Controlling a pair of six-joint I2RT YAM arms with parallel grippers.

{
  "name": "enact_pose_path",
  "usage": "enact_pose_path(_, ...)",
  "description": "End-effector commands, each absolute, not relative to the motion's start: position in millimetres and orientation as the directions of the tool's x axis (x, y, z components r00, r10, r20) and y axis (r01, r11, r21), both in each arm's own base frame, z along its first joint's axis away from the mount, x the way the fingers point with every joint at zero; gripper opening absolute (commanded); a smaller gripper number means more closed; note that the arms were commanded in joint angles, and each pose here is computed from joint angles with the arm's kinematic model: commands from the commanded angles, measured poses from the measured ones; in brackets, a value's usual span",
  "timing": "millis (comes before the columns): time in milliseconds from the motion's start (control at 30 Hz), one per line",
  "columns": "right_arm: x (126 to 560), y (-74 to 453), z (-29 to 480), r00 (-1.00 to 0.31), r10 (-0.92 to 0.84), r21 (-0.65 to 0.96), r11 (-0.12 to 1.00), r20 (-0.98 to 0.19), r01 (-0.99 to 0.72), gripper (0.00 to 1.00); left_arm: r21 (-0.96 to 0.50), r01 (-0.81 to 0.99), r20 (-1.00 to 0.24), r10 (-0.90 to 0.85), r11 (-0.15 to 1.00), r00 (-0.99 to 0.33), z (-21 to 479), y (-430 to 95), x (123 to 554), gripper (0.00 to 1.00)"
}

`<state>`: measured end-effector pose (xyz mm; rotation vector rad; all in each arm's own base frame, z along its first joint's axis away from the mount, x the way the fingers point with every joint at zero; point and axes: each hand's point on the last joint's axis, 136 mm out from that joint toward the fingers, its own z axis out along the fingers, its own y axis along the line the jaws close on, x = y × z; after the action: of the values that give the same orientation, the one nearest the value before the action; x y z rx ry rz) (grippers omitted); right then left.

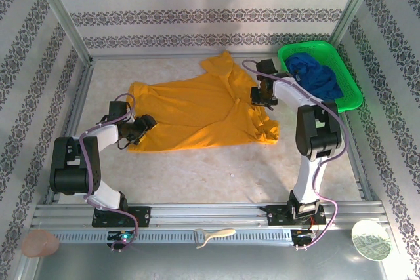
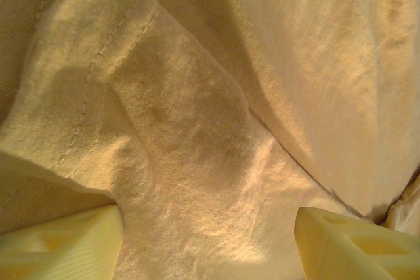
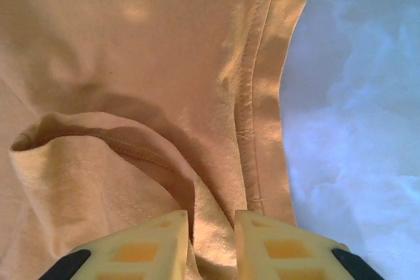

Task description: Fold the inside-out t-shirt

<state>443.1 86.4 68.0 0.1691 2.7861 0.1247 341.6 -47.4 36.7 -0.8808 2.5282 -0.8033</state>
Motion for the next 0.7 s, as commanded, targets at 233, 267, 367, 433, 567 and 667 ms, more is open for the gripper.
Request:
enact_pose_path(233, 453, 93, 43, -0.948, 0.133, 0.081, 0.99, -0.288, 0.115, 0.31, -0.595, -0.485, -0.105, -0.66, 0.641, -0.744, 30, -45, 336, 0.7)
enact_pose_path(267, 454, 93, 40, -0.95, 0.134, 0.081, 0.99, -0.283, 0.115, 0.3, -0.595, -0.484, -0.108, -0.661, 0.641, -0.743, 31, -45, 336, 0.7)
enact_pose_path(367, 456, 94, 34, -0.954, 0.136, 0.081, 0.99, -0.268, 0.118, 0.25, -0.594, -0.485, -0.107, -0.661, 0.642, -0.743, 31, -45, 336, 0.7)
enact_pose_path(433, 455, 94, 30, -0.957, 0.131, 0.077, 0.99, -0.259, 0.115, 0.16, -0.596, -0.482, -0.108, -0.659, 0.642, -0.744, 32, -46, 336, 0.7)
enact_pose_path(567, 455, 89, 32, -0.956, 0.134, 0.079, 0.99, -0.26, 0.117, 0.0, -0.597, -0.481, -0.109, -0.66, 0.642, -0.744, 33, -45, 337, 0.7)
enact_pose_path(667, 457, 84, 43, -0.948, 0.151, 0.099, 0.987, -0.28, 0.128, 0.0, -0.598, -0.48, -0.112, -0.66, 0.642, -0.743, 34, -45, 338, 0.7)
